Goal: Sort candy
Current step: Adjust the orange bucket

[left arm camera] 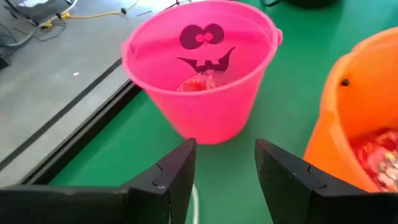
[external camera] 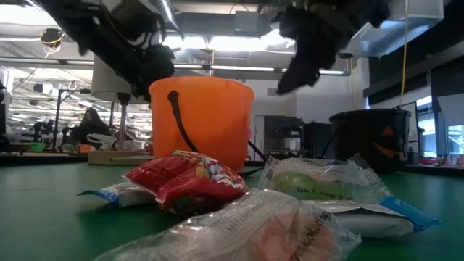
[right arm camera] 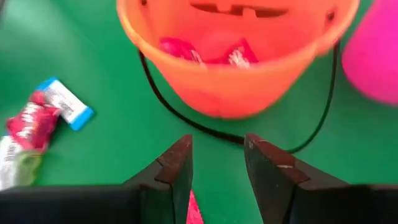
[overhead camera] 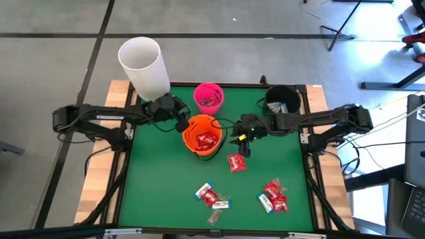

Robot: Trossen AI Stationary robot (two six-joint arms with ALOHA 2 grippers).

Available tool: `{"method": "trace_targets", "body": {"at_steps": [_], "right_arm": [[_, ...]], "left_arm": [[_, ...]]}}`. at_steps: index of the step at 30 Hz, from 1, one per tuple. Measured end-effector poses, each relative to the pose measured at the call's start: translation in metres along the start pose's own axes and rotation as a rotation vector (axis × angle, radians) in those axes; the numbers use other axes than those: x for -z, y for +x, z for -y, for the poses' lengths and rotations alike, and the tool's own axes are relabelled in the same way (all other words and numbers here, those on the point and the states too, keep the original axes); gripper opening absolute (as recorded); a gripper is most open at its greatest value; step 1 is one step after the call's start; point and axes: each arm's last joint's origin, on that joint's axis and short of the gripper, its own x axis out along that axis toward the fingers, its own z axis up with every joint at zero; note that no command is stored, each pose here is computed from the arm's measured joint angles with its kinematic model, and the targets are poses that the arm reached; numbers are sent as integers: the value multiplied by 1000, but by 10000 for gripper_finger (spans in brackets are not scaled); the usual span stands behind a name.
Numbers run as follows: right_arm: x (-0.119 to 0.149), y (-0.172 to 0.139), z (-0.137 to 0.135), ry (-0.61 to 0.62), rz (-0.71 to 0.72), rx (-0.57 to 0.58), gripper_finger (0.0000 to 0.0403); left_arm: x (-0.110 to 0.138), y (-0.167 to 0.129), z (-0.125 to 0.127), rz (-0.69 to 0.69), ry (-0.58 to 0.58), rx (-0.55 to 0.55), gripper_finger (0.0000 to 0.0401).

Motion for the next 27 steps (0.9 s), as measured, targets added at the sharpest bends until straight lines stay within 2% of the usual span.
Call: {"method": "trace_targets", "body": {"at_steps": [9,19,27], "right_arm": [[15,10,3,-22,22,18,140],[16,10,3,-69,16,18,140],[21,10,1,-61,-41,-44,140]], "left_arm": [[13,24,5,-84,-14,62,160],[16,21,24,-93,4,136,160],[17,17,35,-90,28,171,160]]}}
